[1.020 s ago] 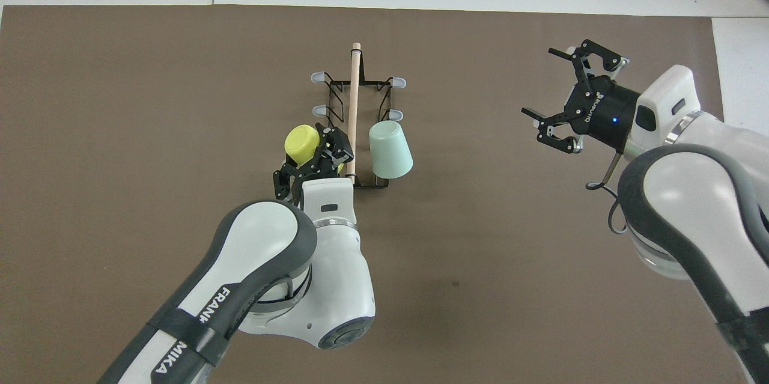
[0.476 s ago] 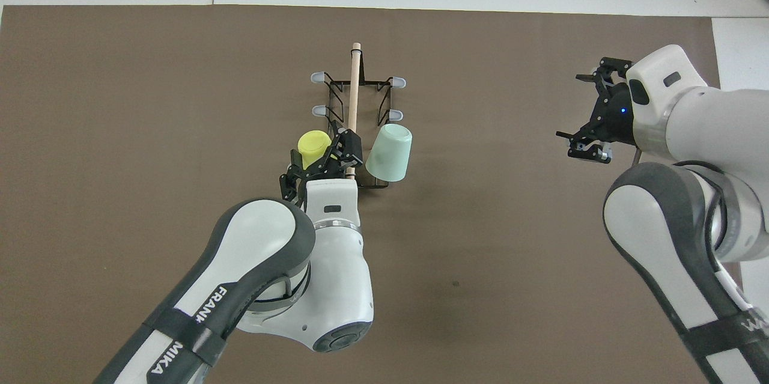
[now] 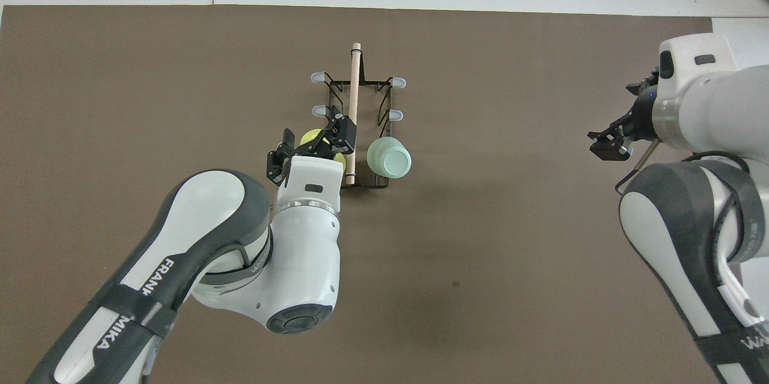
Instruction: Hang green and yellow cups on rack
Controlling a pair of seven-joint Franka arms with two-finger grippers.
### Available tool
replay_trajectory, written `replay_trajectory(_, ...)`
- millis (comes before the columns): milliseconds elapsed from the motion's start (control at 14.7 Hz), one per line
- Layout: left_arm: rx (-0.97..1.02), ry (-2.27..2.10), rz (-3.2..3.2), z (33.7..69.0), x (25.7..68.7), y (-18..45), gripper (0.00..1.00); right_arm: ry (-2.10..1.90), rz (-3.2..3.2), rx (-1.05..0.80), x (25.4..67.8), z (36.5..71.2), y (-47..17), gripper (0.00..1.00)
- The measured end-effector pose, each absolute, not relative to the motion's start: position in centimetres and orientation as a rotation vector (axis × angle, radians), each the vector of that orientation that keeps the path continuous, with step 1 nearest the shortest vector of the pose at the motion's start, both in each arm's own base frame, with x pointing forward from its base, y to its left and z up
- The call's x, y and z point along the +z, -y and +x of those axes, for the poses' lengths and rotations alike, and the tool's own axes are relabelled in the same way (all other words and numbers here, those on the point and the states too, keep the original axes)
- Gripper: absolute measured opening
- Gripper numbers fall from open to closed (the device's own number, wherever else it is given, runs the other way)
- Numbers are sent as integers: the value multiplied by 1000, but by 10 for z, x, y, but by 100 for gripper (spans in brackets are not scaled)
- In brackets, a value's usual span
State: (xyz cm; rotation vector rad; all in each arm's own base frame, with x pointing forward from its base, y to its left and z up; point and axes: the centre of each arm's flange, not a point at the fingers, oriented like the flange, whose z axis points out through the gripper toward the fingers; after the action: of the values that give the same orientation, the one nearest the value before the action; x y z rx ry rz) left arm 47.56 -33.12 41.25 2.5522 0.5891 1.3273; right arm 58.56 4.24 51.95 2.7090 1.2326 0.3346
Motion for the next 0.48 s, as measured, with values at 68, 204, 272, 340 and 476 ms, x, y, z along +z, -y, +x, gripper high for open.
replay_trajectory(68,1328,-558,2563,481,415,324,100,-1154,2744,312,527,585,-41,100)
replay_trajectory(204,1332,-525,2567,490,421,311,100,-984,2795,270,543,585,-38,100)
replay_trajectory(272,1335,-508,2562,494,427,307,100,-897,2818,250,551,584,-36,100)
replay_trajectory(340,1338,-488,2558,497,432,302,100,-807,2846,230,559,583,-35,100)
replay_trajectory(476,1347,-462,2559,506,438,290,100,-636,2899,196,572,580,-33,100)
